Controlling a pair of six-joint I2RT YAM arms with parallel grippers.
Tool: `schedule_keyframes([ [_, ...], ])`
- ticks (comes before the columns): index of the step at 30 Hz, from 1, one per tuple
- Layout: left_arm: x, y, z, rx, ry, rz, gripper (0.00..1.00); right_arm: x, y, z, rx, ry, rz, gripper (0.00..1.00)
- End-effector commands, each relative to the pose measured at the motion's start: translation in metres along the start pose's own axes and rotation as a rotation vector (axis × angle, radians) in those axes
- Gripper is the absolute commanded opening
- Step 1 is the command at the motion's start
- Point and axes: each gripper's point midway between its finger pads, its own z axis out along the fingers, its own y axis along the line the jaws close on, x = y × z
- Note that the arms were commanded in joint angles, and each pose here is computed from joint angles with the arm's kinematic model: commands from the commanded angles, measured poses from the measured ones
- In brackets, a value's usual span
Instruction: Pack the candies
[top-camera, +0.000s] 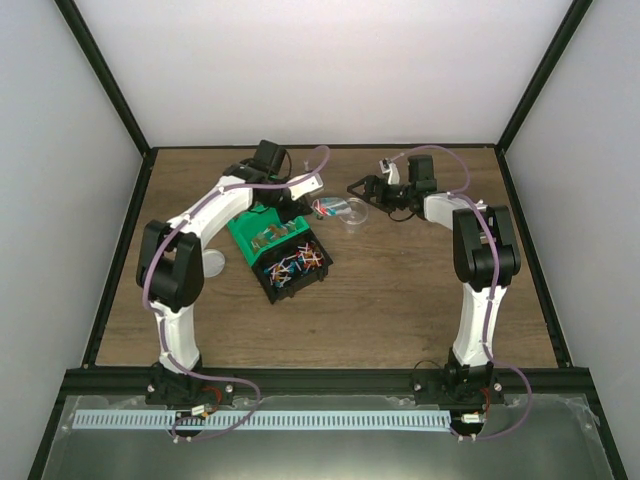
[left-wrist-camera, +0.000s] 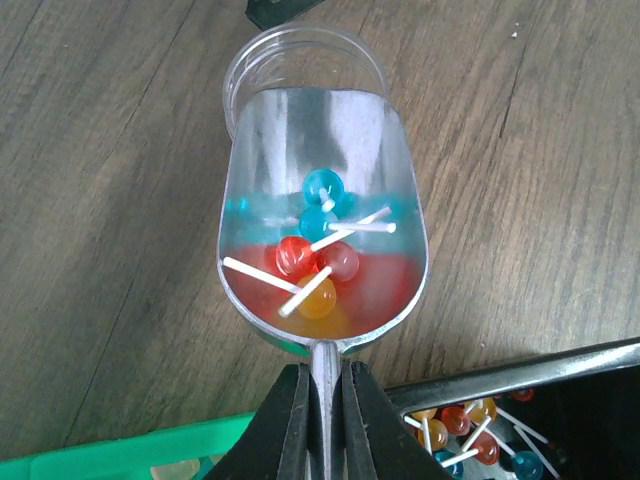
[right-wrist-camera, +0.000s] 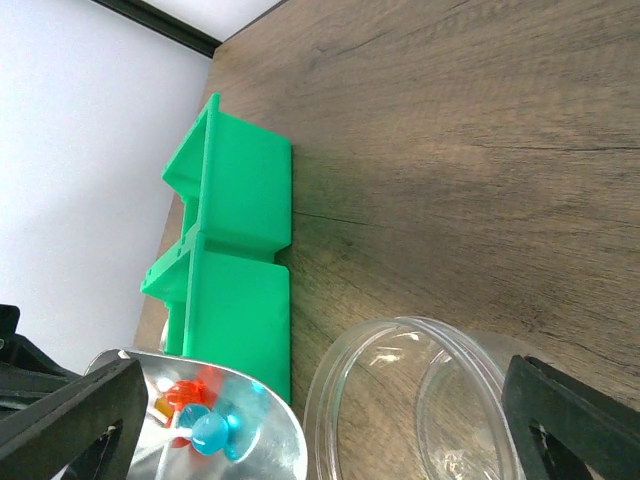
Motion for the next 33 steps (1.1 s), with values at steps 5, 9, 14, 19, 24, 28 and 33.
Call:
schedule_keyframes([
  [5,0.0019,0.0032,0.0077,-0.017,0.078,0.028,0.04,-0.0041,0.0013,0.0003,0.015,-0.015,-0.014,1.0],
  [9,0.0028,0.0028,0.01,-0.024,0.111,0.034,0.04,-0.0045,0.0011,0.0001,0.018,-0.016,-0.015,1.0],
  [14,0.0012,0.0054,0.01,-0.037,0.128,0.039,0.04,-0.006,0.0012,-0.0015,0.02,-0.021,-0.019,1.0],
  [19,0.0009,0.0062,0.0092,-0.038,0.142,0.044,0.04,-0.0058,0.0001,-0.0018,0.022,-0.021,-0.015,1.0],
  [24,0.001,0.0072,0.0086,-0.043,0.162,0.054,0.04,-0.0061,-0.0009,-0.0026,0.022,-0.023,-0.014,1.0],
  [28,-0.0014,0.0076,0.0073,-0.046,0.169,0.058,0.04,-0.0068,-0.0009,-0.0032,0.022,-0.025,-0.014,1.0],
  [33,-0.0037,0.0088,0.0056,-0.056,0.184,0.07,0.04,-0.008,-0.0015,-0.0054,0.025,-0.031,-0.014,1.0],
])
